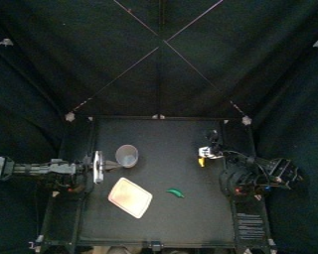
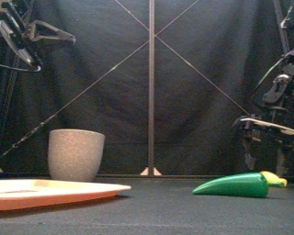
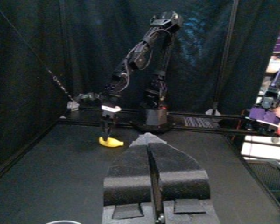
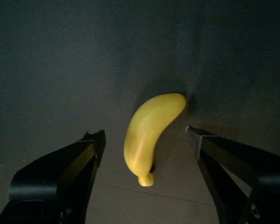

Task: Pick the banana then place it in the grey bowl
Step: Pick the banana

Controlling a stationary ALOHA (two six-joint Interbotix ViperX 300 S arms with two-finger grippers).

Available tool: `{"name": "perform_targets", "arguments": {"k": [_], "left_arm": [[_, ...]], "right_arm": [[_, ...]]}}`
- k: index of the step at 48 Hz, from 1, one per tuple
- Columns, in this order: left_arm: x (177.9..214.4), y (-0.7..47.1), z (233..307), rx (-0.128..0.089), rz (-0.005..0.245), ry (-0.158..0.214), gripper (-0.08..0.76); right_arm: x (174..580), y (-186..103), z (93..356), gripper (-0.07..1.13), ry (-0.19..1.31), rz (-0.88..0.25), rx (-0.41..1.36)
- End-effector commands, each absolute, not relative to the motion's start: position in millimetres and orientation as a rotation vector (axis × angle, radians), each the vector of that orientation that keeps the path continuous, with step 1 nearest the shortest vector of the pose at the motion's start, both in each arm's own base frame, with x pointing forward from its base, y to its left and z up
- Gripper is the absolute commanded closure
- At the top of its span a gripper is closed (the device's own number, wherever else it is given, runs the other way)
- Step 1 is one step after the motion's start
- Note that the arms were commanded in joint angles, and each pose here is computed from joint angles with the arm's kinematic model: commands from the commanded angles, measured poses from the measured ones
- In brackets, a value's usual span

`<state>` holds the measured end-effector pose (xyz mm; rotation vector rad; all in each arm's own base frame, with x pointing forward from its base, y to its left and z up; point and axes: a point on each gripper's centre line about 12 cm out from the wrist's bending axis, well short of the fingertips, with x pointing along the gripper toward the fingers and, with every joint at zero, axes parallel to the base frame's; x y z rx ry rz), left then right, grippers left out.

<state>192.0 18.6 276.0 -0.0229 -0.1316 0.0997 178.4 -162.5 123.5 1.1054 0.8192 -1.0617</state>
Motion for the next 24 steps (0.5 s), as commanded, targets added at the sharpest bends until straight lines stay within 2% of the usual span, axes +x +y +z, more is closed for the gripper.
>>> {"name": "perform_targets", "arguments": {"k": [1, 6, 12, 19, 24], "left_arm": [[193.5, 19.5, 285.9, -0.027, 0.103, -0.161, 0.656], [192.0, 18.7, 286.4, -0.029, 0.099, -0.167, 0.654], [190.5, 18.6, 286.0, -0.029, 0.099, -0.17, 0.656], [189.7, 18.6, 284.8, -0.03, 0.1, -0.169, 0.656], [189.6, 19.1, 284.1, -0.039, 0.103, -0.168, 0.656]], "right_arm": [[187.8, -171.3, 122.8, 0.04, 0.849, -1.067, 1.103], [187.3, -171.7, 113.7, 0.07, 0.949, -1.084, 1.106], [188.0, -172.0, 109.2, 0.19, 1.027, -1.09, 1.087], [205.9, -174.2, 121.4, 0.43, 0.999, -1.047, 1.047], [232.4, -170.7, 142.5, 0.55, 0.943, -0.972, 0.997]]}}
